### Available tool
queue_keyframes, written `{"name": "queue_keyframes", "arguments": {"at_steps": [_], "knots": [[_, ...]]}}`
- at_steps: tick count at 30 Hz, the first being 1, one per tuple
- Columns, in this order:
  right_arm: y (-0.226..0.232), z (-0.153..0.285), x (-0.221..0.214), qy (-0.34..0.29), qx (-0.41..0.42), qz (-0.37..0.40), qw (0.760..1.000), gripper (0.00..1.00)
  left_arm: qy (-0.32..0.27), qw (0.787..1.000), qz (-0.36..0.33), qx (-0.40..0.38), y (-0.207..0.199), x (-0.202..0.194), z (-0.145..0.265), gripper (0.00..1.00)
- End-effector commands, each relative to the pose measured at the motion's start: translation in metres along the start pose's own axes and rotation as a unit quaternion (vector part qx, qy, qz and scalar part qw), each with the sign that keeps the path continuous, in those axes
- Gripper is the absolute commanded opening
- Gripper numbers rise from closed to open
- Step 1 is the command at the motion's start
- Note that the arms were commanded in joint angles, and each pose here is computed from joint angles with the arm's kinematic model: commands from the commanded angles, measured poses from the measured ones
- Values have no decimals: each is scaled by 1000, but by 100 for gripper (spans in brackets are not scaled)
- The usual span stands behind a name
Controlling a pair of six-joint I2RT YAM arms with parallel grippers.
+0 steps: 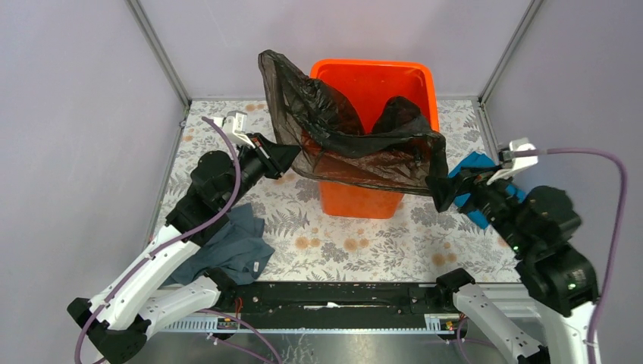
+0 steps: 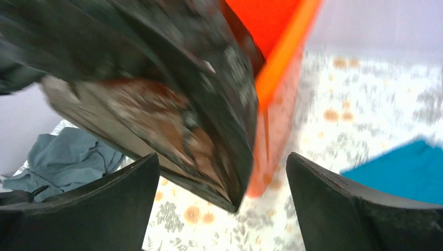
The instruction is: Put the trash bags into the trash bin
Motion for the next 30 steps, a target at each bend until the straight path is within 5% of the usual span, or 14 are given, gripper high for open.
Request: {"name": "queue_keyframes", "arguments": {"at_steps": [1,7,9,12,17,23,30], "knots": [[42,17,50,-14,105,140,984,99,-21,999,4,-25,-5,3,-1,13],[128,11,105,-22,312,158,936,100,-15,999,21,-43,-7,-7,2,6],[156,-8,113,14,392,130,911,100,-13,998,25,-48,-8,-9,2,3],[180,-34,138,16,422,75,903,100,-12,998,31,-55,-10,-10,1,0],[205,-82,139,44,387,52,919,100,-19,997,37,-63,-13,-7,2,0],[217,-124,91,102,319,144,931,100,-24,997,38,-64,-13,-4,4,0],[211,-153,57,91,203,252,942,100,-9,997,46,-63,-11,-14,2,0]]}}
Point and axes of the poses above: each gripper's point midway between its finger pads, its own z axis back along the fingers, its own y axis along the line the jaws close on, x = y × z, the point moved 5 cm from there along z, back along the fingers, and after that the axes turned 15 degrees about -z, right-handed, at the moved point
